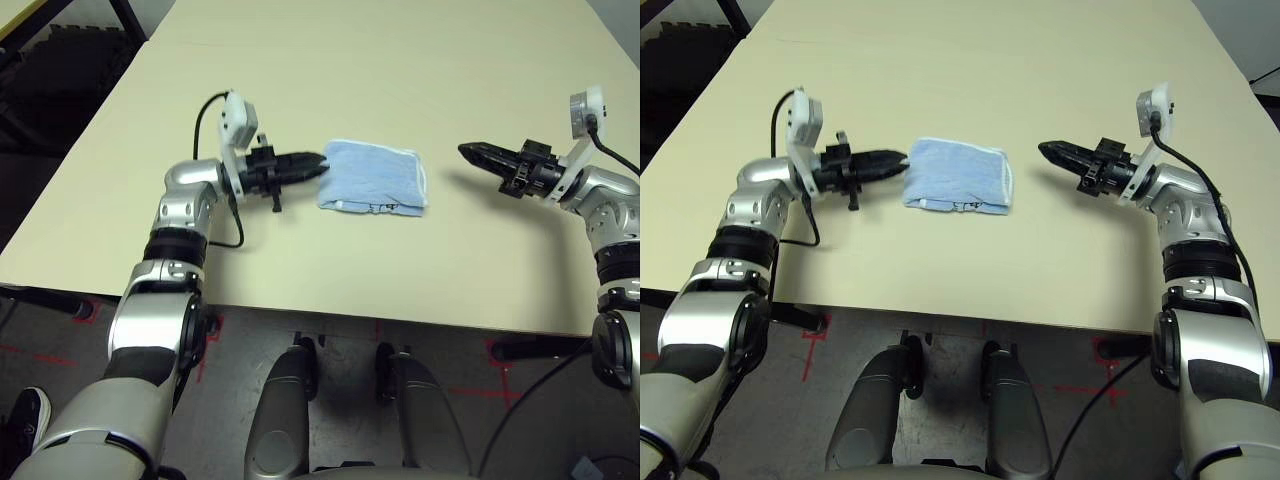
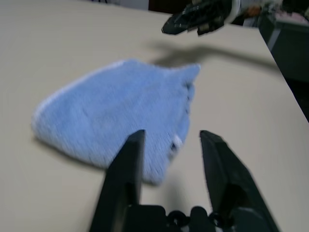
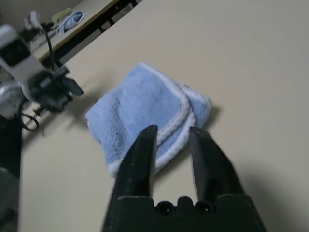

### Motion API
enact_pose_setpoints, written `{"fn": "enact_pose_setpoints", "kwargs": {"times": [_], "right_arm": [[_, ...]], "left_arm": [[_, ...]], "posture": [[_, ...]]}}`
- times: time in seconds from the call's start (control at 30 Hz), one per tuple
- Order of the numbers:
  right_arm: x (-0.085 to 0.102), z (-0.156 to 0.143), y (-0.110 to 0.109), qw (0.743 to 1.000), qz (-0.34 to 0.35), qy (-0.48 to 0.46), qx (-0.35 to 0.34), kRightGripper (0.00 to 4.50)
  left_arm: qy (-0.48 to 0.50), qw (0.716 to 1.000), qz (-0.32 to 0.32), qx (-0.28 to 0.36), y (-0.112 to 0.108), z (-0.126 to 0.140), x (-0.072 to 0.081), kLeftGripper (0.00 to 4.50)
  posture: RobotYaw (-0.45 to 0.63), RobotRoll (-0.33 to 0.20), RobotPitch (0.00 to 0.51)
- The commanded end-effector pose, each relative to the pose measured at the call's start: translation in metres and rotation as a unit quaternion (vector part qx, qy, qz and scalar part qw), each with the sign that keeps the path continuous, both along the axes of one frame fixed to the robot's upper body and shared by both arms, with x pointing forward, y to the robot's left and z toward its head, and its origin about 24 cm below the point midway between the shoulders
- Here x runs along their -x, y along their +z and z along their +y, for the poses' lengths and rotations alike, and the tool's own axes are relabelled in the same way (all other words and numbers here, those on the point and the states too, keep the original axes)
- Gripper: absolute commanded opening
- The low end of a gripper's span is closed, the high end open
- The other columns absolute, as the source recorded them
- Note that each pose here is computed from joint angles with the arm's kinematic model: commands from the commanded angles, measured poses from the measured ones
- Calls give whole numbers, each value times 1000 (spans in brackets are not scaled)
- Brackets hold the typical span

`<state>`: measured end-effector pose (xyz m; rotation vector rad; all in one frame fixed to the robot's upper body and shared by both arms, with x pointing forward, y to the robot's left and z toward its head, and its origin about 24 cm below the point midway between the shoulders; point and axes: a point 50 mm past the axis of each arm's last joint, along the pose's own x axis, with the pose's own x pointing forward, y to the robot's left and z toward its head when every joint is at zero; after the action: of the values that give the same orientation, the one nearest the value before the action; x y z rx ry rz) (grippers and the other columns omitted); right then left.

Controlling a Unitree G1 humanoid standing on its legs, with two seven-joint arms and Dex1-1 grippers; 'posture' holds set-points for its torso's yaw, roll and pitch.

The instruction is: Fold the towel and set it aside.

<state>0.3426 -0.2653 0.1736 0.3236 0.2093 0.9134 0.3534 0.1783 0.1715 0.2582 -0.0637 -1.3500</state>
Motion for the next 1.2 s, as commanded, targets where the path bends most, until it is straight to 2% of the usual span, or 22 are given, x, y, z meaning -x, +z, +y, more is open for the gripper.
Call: {"fn": "enact_pose_setpoints", "kwargs": {"times": [0.03,0.1,0.13,0.17,0.4,0.73,1.0,1.2], "right_arm": [[3,-6,-2,995,95,-18,-24,3194],[5,-5,-4,988,144,-25,-39,3939],[5,-5,-6,985,165,-31,-33,4312],[5,-4,-8,981,187,-35,-37,4458],[3,4,-12,967,243,-40,-59,4458],[-5,33,-22,963,264,-7,-46,4458],[-22,78,-36,963,268,4,-5,4458],[-34,111,-27,967,254,22,-28,4458]], "left_arm": [[-21,1000,-18,-13,12,-1,2,3683],[-22,999,-22,-14,16,-2,1,4437],[-23,999,-23,-14,18,-3,1,4500],[-23,999,-24,-13,19,-3,0,4500],[-29,999,-26,-10,23,-6,0,4500],[-41,997,-57,-16,22,-3,3,4500],[-42,997,-60,-18,22,-6,2,4500],[-43,997,-59,-18,22,-7,3,4500]], "posture": [[64,0,211],[68,0,210],[69,0,211],[72,0,211],[85,0,217],[95,0,230],[113,0,233],[122,0,230]]}}
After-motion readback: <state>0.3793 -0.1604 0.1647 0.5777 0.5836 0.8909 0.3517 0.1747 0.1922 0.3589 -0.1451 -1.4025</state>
